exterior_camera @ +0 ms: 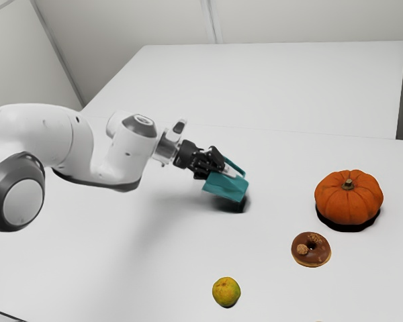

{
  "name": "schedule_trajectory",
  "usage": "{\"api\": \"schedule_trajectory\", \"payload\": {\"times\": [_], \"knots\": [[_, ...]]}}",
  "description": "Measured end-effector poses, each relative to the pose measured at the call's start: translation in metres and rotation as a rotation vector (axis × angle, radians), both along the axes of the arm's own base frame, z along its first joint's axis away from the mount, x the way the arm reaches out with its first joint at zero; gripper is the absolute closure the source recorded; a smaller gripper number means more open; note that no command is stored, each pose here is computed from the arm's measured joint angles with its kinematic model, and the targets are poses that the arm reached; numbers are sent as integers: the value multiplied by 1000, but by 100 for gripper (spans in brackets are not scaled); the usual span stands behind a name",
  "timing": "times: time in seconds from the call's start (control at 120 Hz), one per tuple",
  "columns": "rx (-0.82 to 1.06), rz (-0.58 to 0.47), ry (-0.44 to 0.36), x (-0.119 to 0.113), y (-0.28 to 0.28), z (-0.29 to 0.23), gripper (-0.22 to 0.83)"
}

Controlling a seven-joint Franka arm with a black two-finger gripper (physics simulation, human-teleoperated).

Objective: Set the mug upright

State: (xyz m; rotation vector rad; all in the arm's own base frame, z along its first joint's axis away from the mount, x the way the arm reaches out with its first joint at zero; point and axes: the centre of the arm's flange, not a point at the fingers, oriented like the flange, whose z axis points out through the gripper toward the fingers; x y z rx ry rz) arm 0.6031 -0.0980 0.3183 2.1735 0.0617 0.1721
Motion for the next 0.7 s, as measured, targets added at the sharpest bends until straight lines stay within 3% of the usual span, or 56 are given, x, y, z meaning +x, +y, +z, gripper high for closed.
{"api": "schedule_trajectory", "payload": {"times": [0.133, 0.308, 0.5, 0.7], "knots": [[83, -45, -80, -4, 9, 43, 74], [377, -196, -174, -17, 29, 97, 75], [689, -321, -146, -29, 56, 95, 77], [871, -373, -91, -32, 74, 74, 78]]}}
